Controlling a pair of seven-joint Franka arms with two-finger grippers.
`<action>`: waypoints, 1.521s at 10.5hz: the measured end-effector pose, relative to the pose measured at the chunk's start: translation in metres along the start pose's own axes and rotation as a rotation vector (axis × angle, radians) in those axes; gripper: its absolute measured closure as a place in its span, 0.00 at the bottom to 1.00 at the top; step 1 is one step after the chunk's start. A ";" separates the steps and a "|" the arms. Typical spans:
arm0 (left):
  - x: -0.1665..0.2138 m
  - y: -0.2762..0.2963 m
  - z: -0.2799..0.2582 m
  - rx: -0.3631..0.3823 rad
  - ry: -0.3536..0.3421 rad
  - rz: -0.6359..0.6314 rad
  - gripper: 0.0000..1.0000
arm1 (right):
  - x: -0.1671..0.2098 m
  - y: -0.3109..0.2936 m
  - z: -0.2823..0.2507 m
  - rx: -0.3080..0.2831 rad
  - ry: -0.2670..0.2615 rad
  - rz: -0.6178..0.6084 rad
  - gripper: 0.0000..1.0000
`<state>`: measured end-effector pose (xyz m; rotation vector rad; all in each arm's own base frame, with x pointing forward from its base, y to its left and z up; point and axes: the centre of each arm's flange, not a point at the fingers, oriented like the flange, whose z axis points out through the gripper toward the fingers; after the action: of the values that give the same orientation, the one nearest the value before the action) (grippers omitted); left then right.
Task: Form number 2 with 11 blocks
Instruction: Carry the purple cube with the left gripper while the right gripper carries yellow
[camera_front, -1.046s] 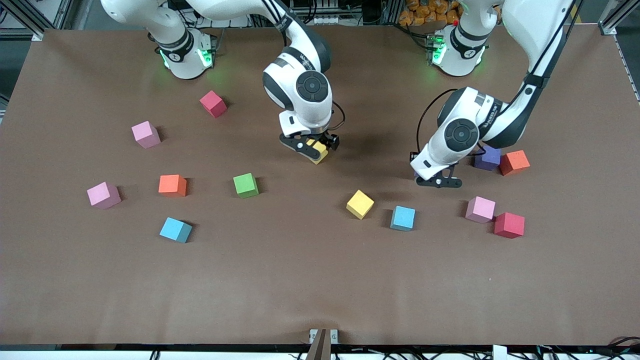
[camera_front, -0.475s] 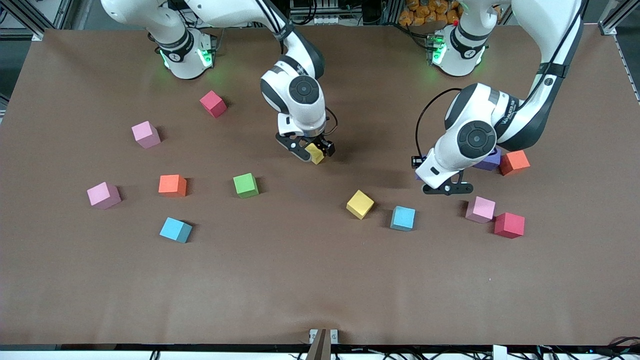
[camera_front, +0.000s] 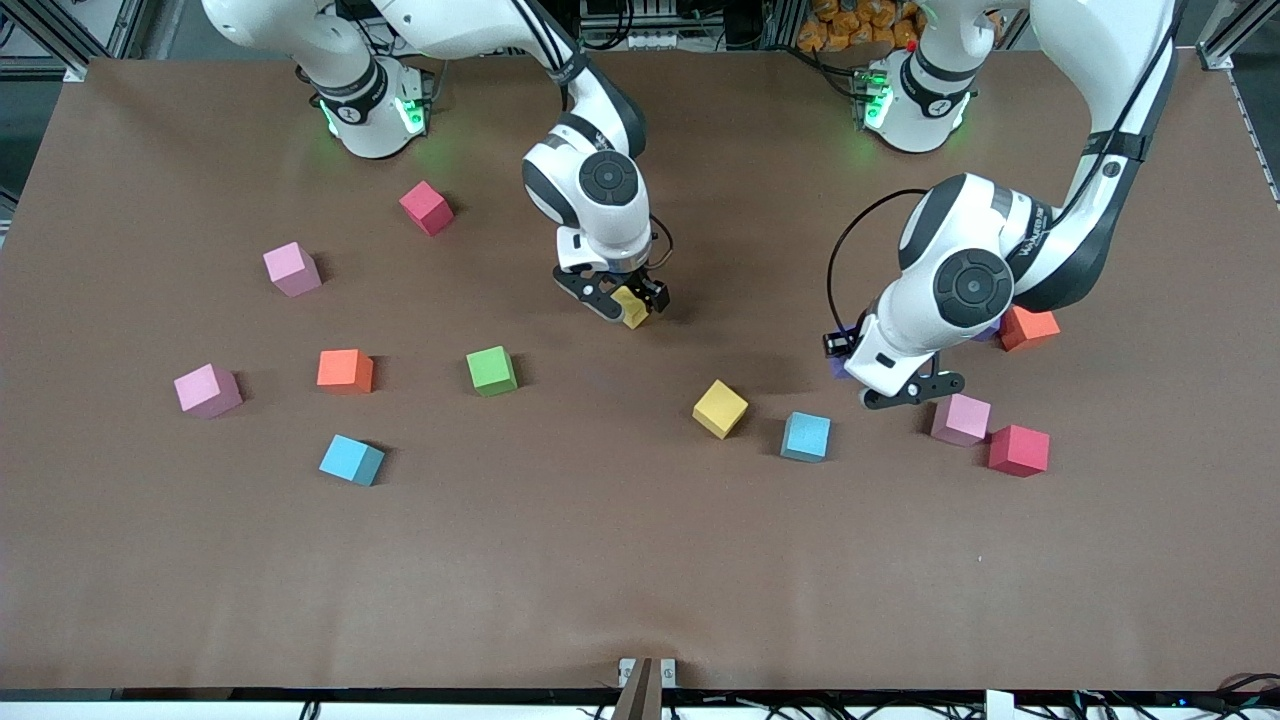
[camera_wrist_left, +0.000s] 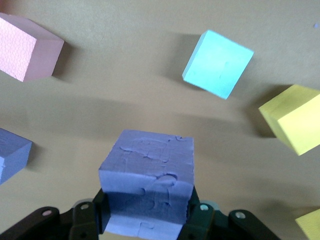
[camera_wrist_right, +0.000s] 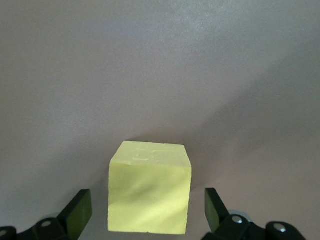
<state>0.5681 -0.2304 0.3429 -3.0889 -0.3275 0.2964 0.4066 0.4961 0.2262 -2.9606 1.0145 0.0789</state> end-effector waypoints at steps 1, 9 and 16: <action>0.000 0.001 0.001 -0.001 -0.002 -0.011 0.41 | 0.000 0.001 0.005 -0.006 0.000 0.000 0.00; -0.020 0.033 -0.008 -0.057 -0.037 -0.102 0.41 | -0.003 0.002 0.025 -0.013 0.002 -0.006 0.24; -0.056 0.075 0.002 -0.035 -0.052 -0.022 0.41 | 0.038 -0.020 -0.011 0.071 0.068 -0.065 0.37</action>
<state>0.5289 -0.3154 0.3480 -3.1134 -0.3720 0.3754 0.4495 0.4885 0.2350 -2.9470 0.9072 -0.0570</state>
